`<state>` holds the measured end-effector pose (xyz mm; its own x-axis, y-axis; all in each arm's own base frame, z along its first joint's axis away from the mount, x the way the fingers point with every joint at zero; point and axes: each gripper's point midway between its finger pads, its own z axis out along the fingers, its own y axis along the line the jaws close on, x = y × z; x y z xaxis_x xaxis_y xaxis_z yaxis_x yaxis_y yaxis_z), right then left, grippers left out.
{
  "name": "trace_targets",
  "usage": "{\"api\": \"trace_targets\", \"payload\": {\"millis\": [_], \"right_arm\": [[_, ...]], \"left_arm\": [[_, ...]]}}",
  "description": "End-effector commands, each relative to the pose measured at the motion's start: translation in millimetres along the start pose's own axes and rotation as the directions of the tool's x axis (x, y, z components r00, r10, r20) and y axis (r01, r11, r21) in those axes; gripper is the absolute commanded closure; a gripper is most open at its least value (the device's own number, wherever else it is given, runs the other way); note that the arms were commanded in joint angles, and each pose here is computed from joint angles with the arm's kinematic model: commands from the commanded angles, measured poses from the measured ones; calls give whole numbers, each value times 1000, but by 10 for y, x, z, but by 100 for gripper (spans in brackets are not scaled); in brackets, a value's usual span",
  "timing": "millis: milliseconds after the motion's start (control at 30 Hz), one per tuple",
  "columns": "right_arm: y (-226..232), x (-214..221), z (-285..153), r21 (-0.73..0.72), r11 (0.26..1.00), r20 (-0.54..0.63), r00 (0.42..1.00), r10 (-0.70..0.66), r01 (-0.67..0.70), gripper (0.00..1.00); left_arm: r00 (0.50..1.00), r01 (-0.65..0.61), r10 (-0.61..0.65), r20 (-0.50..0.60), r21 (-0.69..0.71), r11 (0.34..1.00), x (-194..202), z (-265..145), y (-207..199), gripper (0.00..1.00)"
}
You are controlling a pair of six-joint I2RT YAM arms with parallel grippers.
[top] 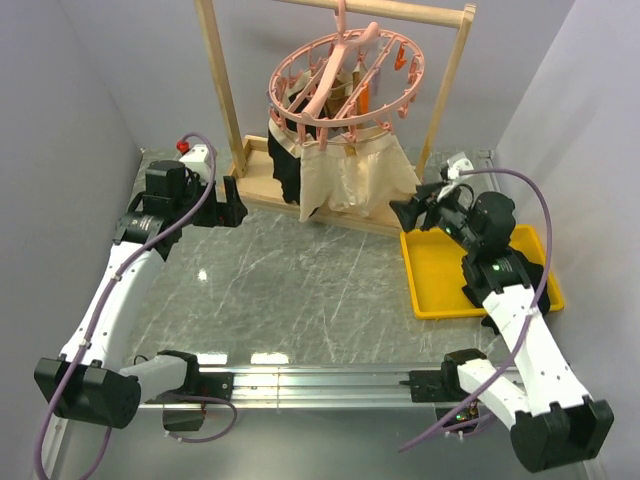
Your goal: Clip the underwear to the hanger
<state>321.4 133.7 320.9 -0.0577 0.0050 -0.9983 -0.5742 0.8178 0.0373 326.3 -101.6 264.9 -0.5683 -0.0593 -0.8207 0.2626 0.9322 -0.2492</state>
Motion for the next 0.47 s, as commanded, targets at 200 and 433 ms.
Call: {"api": "trace_targets", "payload": {"millis": [200,433], "right_arm": [[11,739,-538,85,995,-223,972,70,-52,16],[50,857,-675,112,991,-209,974,91,-69,15]], "left_arm": [[999,-25,18,-49,-145,989,414,9,337,1],[999,-28,22,-39,-146,989,495,-44,347,0]]}}
